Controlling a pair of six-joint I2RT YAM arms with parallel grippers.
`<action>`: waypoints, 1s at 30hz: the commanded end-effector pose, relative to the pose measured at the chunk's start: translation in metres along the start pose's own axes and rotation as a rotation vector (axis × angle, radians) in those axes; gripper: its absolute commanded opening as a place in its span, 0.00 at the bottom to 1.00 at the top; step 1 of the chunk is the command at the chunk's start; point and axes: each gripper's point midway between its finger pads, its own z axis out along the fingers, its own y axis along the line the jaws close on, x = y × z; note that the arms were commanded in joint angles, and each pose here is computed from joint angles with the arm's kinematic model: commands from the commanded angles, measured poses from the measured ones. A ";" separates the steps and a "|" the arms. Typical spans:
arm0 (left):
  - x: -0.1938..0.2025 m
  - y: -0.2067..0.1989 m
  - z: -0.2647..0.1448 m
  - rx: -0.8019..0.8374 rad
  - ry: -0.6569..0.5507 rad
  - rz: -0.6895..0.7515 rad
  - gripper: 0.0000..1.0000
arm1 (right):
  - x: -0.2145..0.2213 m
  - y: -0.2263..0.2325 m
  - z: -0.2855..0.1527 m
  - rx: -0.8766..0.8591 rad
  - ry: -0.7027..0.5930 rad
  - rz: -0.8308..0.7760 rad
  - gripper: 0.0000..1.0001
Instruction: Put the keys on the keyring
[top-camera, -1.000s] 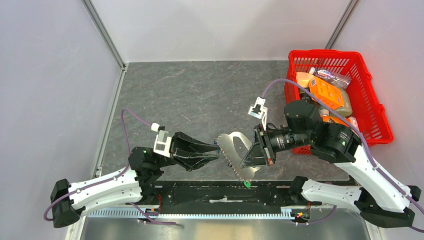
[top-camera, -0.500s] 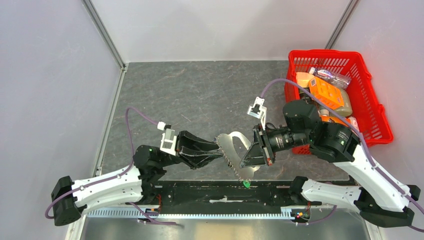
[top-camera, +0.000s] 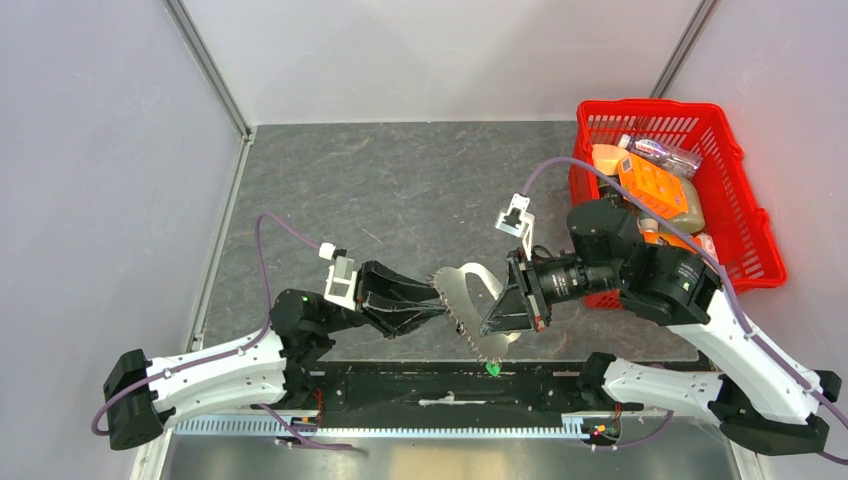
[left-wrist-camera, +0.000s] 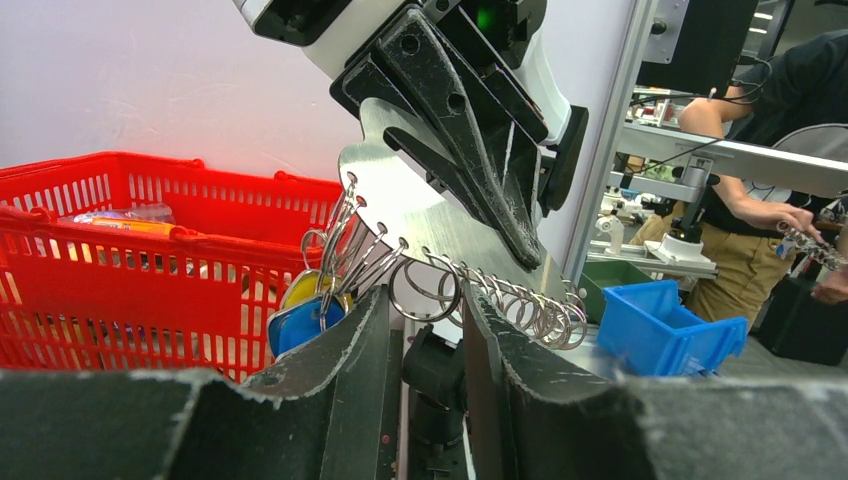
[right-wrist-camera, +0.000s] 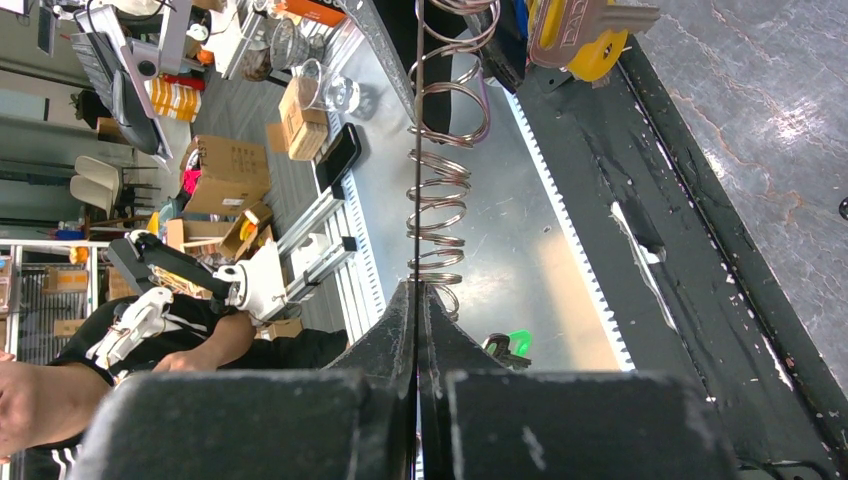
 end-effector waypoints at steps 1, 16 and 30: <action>-0.018 -0.001 0.006 0.006 -0.056 0.054 0.39 | -0.008 0.015 -0.006 -0.058 -0.048 -0.061 0.00; -0.027 -0.005 0.003 0.012 -0.074 0.064 0.21 | -0.008 0.015 -0.007 -0.058 -0.052 -0.058 0.00; -0.027 -0.005 0.001 0.004 -0.076 0.067 0.35 | -0.008 0.013 -0.003 -0.060 -0.047 -0.055 0.00</action>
